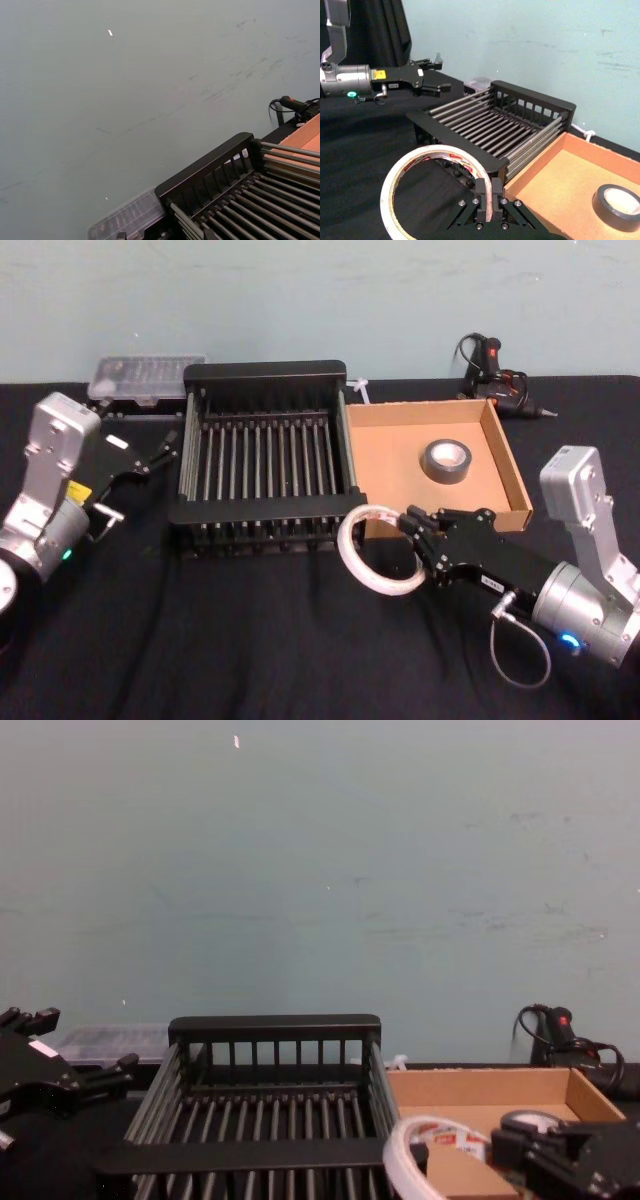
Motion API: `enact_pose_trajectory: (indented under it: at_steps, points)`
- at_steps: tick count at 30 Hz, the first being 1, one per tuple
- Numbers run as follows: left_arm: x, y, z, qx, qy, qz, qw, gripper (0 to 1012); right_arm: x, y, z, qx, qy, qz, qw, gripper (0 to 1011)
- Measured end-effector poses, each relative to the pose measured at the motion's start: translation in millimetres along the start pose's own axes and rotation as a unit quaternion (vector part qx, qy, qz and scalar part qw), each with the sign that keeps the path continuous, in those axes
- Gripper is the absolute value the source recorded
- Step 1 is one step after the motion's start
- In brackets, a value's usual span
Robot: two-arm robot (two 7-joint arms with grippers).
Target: Pick up the white tape and place it into the black box , Pick up the silver tape and place it into the brown box.
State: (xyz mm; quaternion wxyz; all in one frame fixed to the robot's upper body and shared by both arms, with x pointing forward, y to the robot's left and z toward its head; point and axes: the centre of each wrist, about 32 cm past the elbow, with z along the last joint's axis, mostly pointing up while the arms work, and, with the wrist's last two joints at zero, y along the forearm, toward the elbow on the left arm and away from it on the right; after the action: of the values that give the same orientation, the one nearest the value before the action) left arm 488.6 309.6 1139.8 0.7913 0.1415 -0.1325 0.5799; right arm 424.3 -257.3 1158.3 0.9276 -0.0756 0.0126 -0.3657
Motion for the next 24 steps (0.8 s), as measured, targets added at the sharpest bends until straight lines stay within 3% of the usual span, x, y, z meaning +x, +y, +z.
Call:
enact_pose_trajectory:
  at_steps: [13, 24]
  points:
    - [0.0, 0, 0.0, 0.0, 0.0, 0.0, 1.0, 1001, 5.2, 10.7, 6.8, 0.013, 0.001, -0.014, 0.9998, 75]
    - [0.0, 0, 0.0, 0.0, 0.0, 0.0, 1.0, 1001, 7.4, 33.2, 16.2, 0.015, 0.008, -0.033, 0.9993, 75]
